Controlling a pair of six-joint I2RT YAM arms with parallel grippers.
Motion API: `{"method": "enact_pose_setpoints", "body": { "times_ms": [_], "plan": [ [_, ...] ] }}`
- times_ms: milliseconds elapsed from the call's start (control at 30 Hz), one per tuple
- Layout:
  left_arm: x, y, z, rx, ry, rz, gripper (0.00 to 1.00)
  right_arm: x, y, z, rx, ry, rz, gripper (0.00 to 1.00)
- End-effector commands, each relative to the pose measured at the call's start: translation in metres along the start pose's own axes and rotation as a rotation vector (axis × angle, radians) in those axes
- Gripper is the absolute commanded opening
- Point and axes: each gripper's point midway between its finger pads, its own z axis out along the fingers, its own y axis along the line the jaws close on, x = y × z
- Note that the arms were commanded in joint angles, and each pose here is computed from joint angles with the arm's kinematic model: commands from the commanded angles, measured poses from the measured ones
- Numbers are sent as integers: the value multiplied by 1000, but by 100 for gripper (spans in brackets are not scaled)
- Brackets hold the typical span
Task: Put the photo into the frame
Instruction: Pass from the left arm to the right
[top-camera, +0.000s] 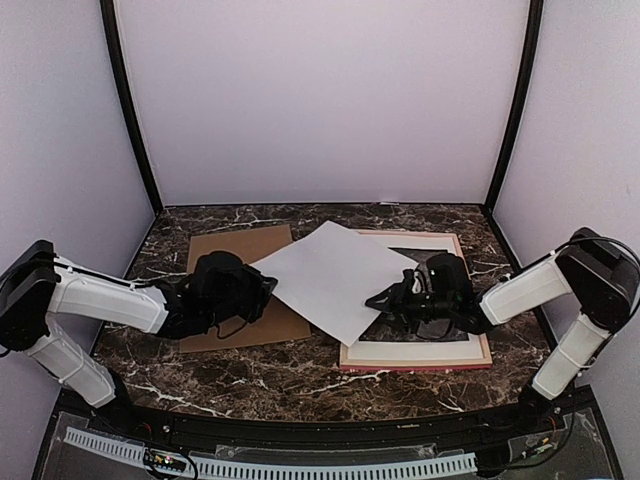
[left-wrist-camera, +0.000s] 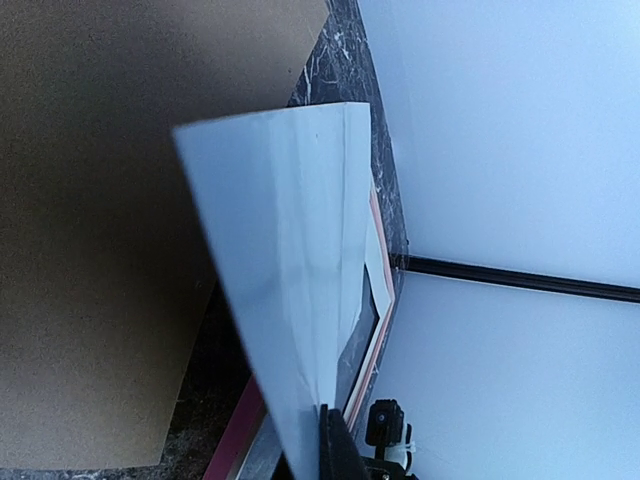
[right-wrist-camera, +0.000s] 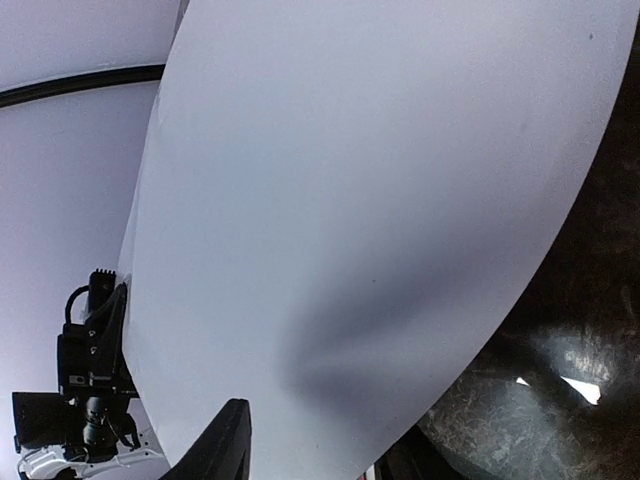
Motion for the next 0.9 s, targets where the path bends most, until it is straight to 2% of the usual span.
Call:
{"method": "enact_pose_setpoints", "body": {
  "times_ms": [0,500,600,667,733,867],
  "plan": [
    [8,1,-9,4,29,6,0,-23,28,-3,-50,-70,-74,37],
    [25,15,-9,-30,67,56,0,-56,14,-16,31,-154,-102,17],
    [27,15,-9,-29,74,69,1,-63,10,-20,56,-168,-117,8],
    [28,15,-9,-29,77,83,7,-70,11,-25,72,-177,-142,3],
    [29,14,-9,-26,81,105,19,-78,12,-31,97,-175,-178,0],
    [30,11,-9,-31,93,164,50,-92,13,-42,170,-123,-287,0]
  ]
}}
